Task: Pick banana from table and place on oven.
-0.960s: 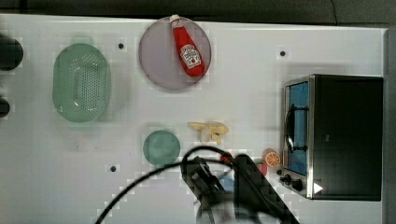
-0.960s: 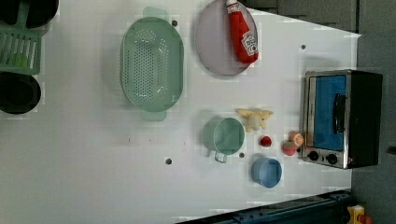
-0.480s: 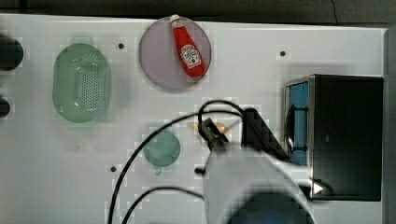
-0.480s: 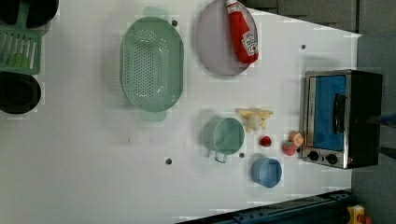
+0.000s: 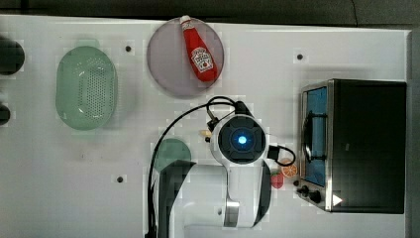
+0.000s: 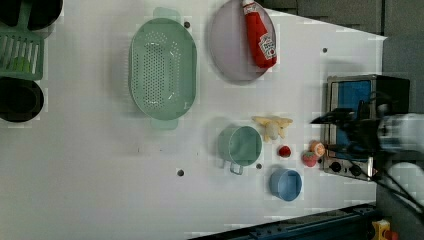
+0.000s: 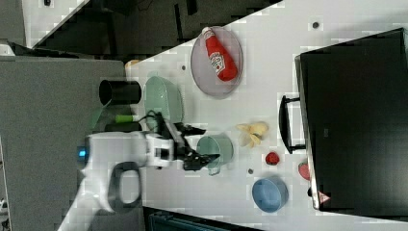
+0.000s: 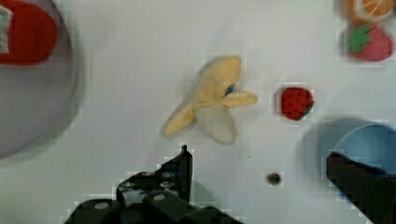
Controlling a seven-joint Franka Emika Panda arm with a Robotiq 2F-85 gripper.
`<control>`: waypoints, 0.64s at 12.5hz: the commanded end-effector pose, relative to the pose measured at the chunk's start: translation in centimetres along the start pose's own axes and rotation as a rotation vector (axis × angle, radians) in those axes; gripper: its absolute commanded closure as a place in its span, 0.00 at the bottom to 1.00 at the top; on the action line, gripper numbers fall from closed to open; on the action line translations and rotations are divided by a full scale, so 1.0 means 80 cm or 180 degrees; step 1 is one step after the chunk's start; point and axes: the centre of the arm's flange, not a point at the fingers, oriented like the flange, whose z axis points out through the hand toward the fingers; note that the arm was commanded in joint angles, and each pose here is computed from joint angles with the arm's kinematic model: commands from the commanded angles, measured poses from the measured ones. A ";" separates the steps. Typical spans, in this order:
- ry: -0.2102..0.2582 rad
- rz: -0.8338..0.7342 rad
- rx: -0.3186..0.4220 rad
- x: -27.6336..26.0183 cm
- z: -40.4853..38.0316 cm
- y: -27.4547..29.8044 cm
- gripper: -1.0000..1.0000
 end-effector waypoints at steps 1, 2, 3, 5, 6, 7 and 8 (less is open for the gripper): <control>0.0144 0.0104 0.0111 0.019 0.018 -0.004 0.00; 0.0136 0.0117 0.0093 0.023 0.043 -0.004 0.00; 0.0130 0.0129 0.0076 0.027 0.066 -0.005 0.00; 0.0137 0.0137 0.0062 0.033 0.108 -0.008 0.00; 0.0139 0.0137 0.0054 0.034 0.129 -0.009 0.00; 0.0151 0.0135 0.0060 0.035 0.148 -0.010 0.00; 0.0157 0.0133 0.0058 0.035 0.167 -0.010 0.00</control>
